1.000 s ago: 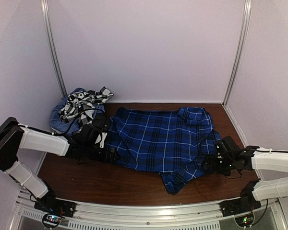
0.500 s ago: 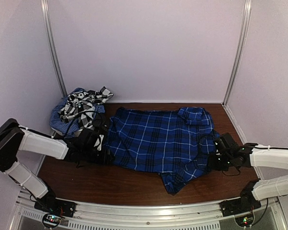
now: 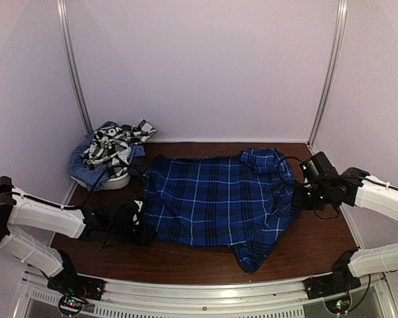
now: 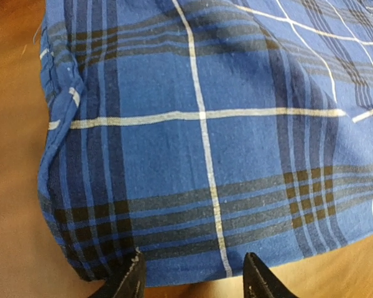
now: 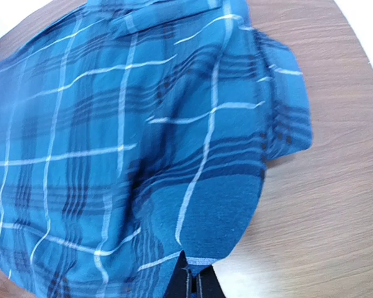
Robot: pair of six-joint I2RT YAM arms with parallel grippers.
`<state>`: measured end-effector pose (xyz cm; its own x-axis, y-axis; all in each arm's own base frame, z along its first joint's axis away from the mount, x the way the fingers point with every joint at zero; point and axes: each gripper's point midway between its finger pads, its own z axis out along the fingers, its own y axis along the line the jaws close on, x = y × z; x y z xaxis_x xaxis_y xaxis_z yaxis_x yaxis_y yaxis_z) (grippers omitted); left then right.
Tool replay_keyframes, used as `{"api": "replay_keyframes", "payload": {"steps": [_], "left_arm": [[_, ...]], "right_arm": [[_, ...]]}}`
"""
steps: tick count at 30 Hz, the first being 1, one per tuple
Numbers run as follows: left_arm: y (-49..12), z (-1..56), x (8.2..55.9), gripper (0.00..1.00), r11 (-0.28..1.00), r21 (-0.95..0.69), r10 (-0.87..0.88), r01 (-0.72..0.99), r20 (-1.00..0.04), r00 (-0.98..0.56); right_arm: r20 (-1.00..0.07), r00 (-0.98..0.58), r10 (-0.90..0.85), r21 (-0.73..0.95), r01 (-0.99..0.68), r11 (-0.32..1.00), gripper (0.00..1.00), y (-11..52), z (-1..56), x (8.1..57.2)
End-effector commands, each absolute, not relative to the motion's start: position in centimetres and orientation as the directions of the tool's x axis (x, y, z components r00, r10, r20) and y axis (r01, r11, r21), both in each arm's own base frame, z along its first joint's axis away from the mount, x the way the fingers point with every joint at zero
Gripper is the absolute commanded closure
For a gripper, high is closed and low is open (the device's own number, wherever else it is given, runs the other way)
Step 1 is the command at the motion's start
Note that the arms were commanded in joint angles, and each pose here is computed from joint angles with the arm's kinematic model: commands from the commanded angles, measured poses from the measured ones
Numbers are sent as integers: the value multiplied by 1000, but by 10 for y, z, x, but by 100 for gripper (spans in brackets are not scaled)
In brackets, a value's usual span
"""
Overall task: Fold and stack the long sleeve shirts
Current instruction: Adjust the flattened shirt at the center of the board.
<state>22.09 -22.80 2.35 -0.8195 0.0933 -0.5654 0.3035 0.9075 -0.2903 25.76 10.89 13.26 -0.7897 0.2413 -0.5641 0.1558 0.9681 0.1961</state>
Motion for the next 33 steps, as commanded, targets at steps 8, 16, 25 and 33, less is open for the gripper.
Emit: {"api": "replay_keyframes", "payload": {"steps": [8, 16, 25, 33], "left_arm": [[-182, 20, 198, 48, 966, -188, 58, 177, -512, -857], [-207, 20, 214, 48, 956, -188, 99, 226, -519, -849], [-221, 49, 230, 42, 945, -197, 101, 261, -582, -807], [-237, 70, 245, 37, 935, -192, 121, 298, -616, -778]], "right_arm": [[-627, -765, 148, 51, 149, 988, 98, 86, 176, 313], [-590, -800, 108, 65, 86, 994, 77, 117, 137, 380], [-564, -815, 129, 124, 71, 990, 19, 124, 117, 369], [-562, -796, 223, 244, 98, 965, 3, 124, 120, 296]]}}
